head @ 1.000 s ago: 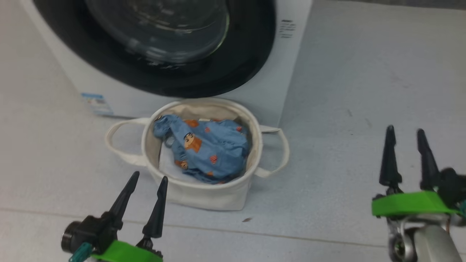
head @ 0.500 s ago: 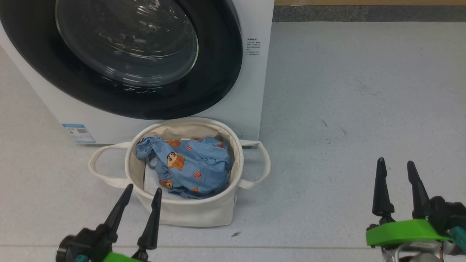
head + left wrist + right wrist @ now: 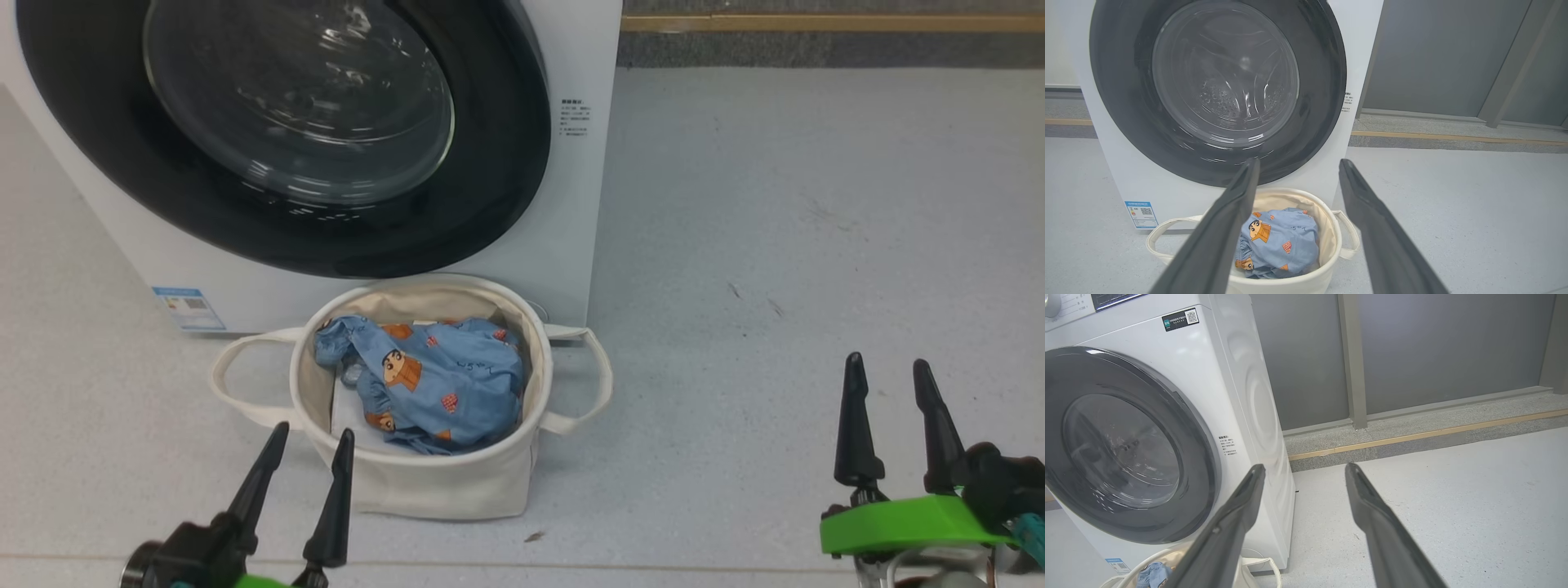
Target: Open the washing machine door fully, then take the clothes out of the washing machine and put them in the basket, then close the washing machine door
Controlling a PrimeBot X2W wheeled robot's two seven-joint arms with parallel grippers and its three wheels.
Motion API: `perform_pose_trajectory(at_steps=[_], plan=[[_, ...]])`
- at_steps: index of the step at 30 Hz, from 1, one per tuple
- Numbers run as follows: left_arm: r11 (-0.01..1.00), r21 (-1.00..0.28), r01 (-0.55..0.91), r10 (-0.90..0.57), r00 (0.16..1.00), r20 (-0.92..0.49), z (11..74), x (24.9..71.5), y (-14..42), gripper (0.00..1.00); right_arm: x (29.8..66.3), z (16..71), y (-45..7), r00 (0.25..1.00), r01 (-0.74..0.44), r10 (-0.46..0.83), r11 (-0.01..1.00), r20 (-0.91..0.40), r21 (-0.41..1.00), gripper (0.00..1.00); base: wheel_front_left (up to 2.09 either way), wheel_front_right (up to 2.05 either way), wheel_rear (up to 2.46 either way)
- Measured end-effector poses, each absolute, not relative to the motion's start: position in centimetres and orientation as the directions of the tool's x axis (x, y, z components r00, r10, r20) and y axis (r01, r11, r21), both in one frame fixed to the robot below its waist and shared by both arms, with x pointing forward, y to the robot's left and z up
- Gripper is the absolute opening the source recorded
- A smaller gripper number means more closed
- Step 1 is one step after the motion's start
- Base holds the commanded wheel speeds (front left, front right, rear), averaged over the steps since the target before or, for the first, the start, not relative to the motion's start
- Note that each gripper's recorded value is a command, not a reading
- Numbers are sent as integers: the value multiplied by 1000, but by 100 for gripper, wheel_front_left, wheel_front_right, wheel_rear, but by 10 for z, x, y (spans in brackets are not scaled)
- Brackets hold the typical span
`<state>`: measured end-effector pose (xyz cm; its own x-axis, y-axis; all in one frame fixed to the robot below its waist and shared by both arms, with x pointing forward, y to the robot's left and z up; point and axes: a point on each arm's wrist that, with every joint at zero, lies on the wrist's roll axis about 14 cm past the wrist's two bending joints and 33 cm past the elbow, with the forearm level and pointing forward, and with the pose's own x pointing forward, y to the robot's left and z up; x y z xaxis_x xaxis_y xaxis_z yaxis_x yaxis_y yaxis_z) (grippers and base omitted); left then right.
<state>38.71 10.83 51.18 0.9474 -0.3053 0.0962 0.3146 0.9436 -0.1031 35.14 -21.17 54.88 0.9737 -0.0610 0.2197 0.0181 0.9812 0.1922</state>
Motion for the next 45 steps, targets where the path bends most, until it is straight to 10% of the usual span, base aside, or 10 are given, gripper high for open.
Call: perform_pose_trajectory(at_steps=[45], plan=[[956,-87,280,-274,959,78,507,369,119,100,352,548,-197,976,-25,-15,983,218,180,100,0,0,0]])
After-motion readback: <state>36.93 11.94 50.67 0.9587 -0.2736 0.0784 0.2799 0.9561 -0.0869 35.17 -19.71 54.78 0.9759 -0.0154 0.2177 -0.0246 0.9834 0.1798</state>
